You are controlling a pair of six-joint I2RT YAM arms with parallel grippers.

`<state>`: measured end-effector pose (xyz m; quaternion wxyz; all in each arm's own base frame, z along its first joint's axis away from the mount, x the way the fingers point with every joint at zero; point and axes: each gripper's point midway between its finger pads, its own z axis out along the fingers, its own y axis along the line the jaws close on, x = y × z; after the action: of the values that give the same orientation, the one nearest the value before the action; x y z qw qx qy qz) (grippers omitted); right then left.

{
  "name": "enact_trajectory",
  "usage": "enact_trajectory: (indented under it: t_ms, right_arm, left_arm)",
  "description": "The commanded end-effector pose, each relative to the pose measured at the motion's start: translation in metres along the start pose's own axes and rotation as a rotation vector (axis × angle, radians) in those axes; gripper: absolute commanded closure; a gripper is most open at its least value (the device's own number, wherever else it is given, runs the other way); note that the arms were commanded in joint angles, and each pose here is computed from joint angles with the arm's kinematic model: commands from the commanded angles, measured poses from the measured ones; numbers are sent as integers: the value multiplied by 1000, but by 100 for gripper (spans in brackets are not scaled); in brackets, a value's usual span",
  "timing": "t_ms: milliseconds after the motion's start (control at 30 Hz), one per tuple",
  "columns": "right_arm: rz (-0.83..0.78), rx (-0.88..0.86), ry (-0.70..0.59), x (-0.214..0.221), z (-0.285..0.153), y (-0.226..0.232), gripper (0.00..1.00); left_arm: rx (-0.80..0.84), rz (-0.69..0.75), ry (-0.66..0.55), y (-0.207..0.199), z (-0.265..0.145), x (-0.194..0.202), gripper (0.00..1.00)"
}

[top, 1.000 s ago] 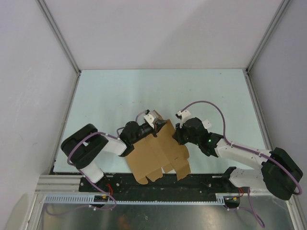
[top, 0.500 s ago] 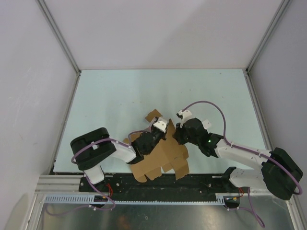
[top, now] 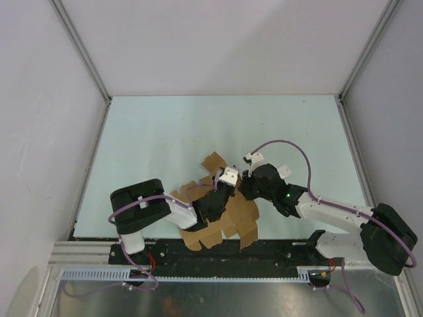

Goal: Fold the paper box

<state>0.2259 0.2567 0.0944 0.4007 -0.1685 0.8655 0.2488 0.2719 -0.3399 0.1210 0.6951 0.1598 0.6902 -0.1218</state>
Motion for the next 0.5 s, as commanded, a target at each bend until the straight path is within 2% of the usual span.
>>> enact_trajectory:
  t_ms: [0,267,467]
  right_arm:
    - [28,-46,-188,-52,-4,17,100]
    - [32,-55,-186,-50,-2,19,100]
    - [12,-28,-183,-49,-4,14,100]
  left_arm:
    - [53,-85,-2,-27,-8,-4,96]
    - [98,-139,4,-39,-14,-5,87]
    - [49,-110,-13,-21,-19,-15,75]
